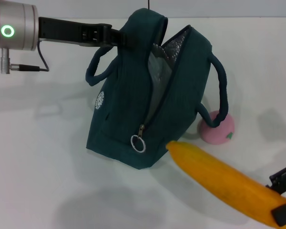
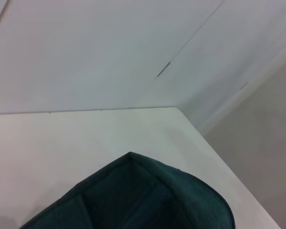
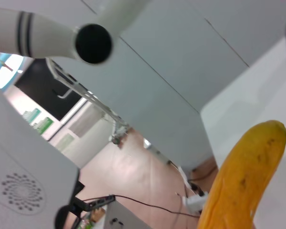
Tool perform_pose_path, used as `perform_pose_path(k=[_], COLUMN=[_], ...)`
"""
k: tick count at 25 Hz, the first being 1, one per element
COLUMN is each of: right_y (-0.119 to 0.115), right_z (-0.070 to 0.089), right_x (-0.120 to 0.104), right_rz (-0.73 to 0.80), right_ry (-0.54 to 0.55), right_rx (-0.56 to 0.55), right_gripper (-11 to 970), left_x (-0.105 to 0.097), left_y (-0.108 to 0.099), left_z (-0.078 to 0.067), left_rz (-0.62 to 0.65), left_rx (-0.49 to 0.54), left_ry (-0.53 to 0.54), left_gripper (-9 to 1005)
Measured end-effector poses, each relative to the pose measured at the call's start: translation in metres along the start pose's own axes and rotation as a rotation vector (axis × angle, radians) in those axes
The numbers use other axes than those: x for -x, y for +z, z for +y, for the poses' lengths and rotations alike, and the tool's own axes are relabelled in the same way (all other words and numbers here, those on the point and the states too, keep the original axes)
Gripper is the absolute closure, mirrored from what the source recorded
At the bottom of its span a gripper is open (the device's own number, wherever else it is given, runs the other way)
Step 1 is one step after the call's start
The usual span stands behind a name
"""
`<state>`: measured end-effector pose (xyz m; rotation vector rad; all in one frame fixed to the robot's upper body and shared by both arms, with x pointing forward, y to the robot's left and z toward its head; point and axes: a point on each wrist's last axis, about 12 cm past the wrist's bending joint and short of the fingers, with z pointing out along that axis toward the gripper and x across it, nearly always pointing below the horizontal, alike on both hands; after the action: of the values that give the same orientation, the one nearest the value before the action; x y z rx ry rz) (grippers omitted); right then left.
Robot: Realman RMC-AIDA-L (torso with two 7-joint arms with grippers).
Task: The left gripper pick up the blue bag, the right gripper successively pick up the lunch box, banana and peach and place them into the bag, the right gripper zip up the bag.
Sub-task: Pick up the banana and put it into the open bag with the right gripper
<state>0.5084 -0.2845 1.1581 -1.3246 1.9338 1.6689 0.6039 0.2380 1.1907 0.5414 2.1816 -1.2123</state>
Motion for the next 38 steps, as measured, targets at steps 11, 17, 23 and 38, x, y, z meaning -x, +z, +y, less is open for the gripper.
perform_pose_path(k=[11, 17, 23, 38], right_y=[-0.018, -0.024, -0.014, 0.034], right_z=[0.005, -0.012, -0.026, -0.039], right_x=[0.031, 0.039, 0.031, 0.009], right_rz=[-0.295, -0.373, -0.4, -0.575], right_ry=[-0.087, 0.065, 0.205, 0.422], right_rx=[0.026, -0.018, -0.051, 0.108], right_gripper=[504, 504, 505, 505], left_x=[0.0, 0.001, 0.001, 0.0], left_y=[0.003, 0.004, 0.005, 0.01], left_z=[-0.002, -0.003, -0.003, -0.007], left_rz=[-0.001, -0.003, -0.005, -0.01], left_rx=[-0.007, -0.011, -0.015, -0.046], left_ry=[0.026, 0.043, 0.053, 0.09], left_gripper=[940, 940, 940, 939])
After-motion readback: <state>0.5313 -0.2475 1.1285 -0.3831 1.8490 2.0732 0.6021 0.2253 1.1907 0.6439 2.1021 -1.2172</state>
